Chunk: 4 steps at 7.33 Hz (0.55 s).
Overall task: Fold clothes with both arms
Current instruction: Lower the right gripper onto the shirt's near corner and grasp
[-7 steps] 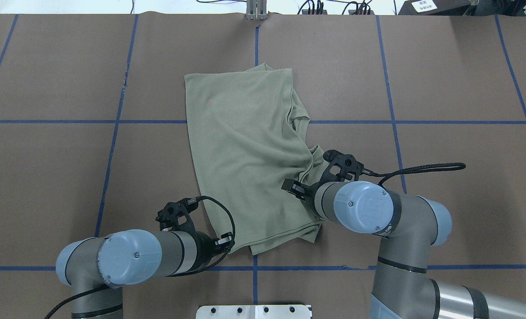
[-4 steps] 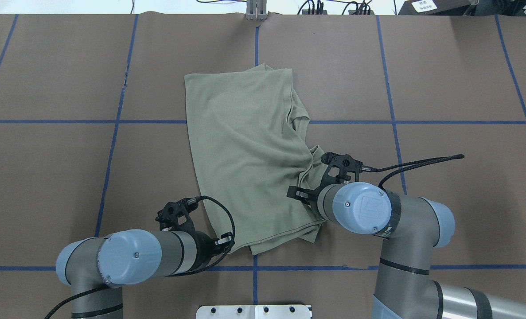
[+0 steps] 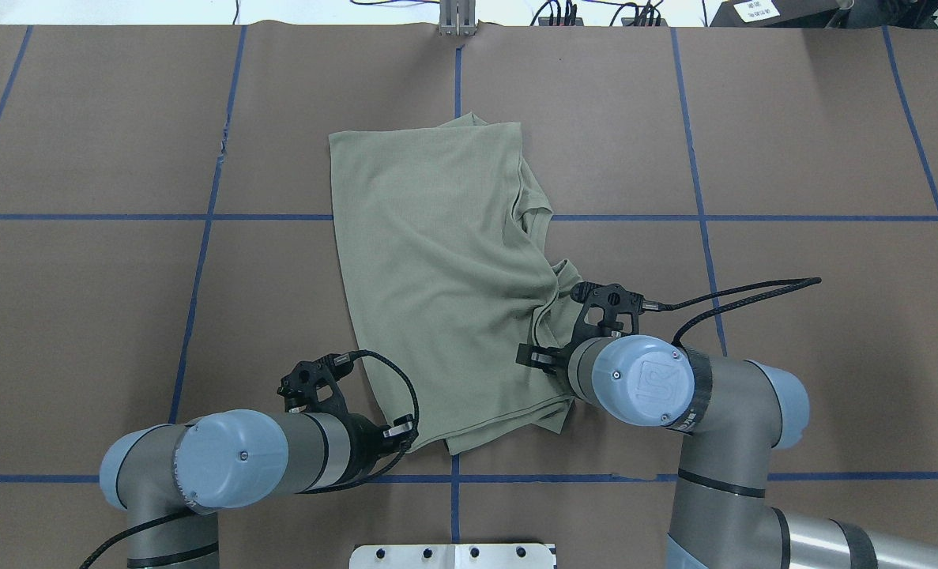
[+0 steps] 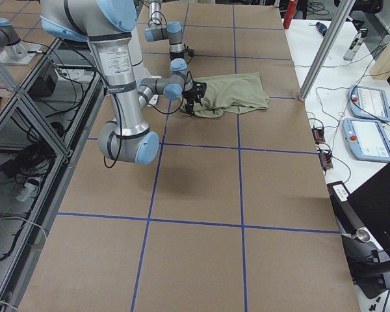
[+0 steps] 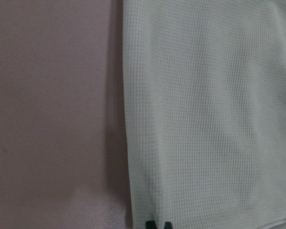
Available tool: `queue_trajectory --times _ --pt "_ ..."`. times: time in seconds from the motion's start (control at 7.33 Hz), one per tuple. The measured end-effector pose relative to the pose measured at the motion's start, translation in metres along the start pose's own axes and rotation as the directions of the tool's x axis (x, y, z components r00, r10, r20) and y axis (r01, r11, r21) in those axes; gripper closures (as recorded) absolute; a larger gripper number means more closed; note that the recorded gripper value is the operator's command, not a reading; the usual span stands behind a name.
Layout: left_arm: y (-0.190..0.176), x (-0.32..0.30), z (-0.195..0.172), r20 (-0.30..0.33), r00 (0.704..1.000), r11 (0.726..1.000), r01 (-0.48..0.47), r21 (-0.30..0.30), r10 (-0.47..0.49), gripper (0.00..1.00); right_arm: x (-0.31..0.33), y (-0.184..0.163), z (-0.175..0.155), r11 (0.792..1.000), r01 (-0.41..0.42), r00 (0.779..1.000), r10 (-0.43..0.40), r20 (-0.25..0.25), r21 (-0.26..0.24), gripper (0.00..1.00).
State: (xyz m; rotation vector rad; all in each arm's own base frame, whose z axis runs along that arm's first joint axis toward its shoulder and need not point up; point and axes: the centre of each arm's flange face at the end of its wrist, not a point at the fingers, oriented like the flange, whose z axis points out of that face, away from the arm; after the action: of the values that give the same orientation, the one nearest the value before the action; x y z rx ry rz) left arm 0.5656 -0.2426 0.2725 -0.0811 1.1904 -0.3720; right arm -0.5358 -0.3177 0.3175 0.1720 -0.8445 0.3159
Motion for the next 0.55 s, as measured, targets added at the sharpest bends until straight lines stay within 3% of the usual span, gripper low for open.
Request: queue_trajectory --times 0.55 --pt "-0.0004 0.0001 -0.0004 -0.001 1.000 1.000 -0.001 0.001 0.001 1.00 0.0045 0.0030 0.0081 1.000 0.015 1.000 -0.014 -0.019 0.021 0.00"
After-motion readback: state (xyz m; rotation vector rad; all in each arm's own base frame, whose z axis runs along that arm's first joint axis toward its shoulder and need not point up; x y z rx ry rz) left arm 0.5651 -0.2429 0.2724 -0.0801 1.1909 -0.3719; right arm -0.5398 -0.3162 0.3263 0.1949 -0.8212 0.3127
